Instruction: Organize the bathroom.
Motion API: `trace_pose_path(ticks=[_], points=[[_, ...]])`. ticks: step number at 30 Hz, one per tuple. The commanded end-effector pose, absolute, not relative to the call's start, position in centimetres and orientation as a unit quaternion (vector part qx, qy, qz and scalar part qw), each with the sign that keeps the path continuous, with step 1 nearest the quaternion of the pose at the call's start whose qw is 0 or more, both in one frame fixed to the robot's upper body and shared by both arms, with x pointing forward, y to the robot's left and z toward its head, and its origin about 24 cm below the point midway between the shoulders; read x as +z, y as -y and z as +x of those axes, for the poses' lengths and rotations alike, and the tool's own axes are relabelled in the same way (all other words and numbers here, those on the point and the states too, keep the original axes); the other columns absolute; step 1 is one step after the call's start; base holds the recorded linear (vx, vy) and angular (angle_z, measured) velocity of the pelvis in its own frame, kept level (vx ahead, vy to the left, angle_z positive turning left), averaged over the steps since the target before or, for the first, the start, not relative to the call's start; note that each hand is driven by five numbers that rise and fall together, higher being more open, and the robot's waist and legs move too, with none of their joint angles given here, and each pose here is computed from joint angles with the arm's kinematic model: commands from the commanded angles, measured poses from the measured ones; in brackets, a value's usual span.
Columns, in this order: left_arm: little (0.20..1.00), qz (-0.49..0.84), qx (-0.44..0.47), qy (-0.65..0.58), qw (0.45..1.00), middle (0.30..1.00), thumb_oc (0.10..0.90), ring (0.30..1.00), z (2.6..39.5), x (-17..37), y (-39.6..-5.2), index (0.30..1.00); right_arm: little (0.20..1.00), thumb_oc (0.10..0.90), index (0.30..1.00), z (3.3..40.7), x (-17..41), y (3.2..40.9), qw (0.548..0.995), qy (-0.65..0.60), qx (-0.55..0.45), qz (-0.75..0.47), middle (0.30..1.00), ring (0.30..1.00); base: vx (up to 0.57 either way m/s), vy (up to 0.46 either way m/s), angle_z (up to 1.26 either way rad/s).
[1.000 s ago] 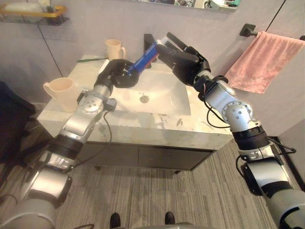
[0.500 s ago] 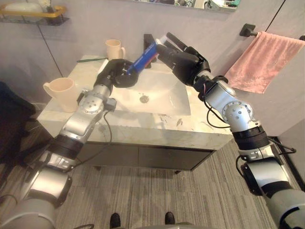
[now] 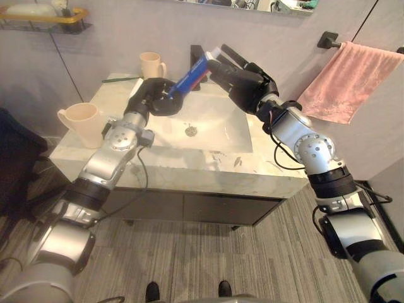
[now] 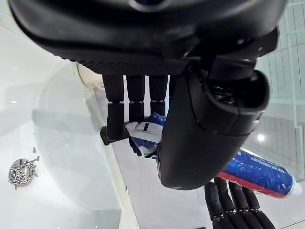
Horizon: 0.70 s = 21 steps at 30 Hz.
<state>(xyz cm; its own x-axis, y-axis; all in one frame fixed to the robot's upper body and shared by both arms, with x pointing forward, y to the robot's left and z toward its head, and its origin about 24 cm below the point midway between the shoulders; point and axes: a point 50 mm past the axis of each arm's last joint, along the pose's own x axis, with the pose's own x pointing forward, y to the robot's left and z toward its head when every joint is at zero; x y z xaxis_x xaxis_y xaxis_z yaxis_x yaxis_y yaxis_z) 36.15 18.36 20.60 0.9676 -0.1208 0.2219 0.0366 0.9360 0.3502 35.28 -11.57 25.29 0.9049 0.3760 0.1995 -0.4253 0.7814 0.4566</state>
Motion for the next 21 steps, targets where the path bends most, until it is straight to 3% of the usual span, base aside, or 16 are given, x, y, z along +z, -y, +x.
trace_pose_path(ticks=[1,3,5,6,7,21], points=[[0.300,0.165,-0.051,0.251,0.952,0.300,0.400,0.300,36.57,27.35,-15.95,0.300,0.900,0.800,0.900,35.29,29.37,10.14,0.915,0.112,0.259,0.287,0.900,0.900,0.00,0.000,0.00],[0.300,0.166,-0.052,0.250,0.953,0.300,0.400,0.300,36.59,27.32,-15.94,0.300,0.900,0.800,0.900,35.32,29.37,10.11,0.915,0.111,0.261,0.287,0.900,0.900,0.00,0.000,0.00],[0.300,0.166,-0.052,0.249,0.953,0.300,0.400,0.300,36.61,27.38,-15.90,0.300,0.540,0.560,0.540,35.33,29.41,9.98,0.914,0.111,0.263,0.289,0.540,0.540,0.00,0.000,0.00],[0.300,0.166,-0.052,0.249,0.953,0.300,0.400,0.300,36.62,27.38,-15.90,0.300,0.455,0.504,0.455,35.33,29.44,9.96,0.914,0.111,0.263,0.289,0.455,0.455,0.00,0.000,0.00],[0.300,0.166,-0.053,0.250,0.953,0.300,0.400,0.300,36.62,27.38,-15.89,0.300,0.300,0.400,0.300,35.34,29.48,9.86,0.913,0.111,0.264,0.290,0.300,0.300,0.00,0.000,0.00],[0.300,0.167,-0.055,0.248,0.953,0.300,0.400,0.300,36.71,27.34,-15.86,0.300,0.300,0.400,0.300,35.47,29.42,10.02,0.912,0.110,0.259,0.299,0.300,0.300,0.00,0.000,0.00]])
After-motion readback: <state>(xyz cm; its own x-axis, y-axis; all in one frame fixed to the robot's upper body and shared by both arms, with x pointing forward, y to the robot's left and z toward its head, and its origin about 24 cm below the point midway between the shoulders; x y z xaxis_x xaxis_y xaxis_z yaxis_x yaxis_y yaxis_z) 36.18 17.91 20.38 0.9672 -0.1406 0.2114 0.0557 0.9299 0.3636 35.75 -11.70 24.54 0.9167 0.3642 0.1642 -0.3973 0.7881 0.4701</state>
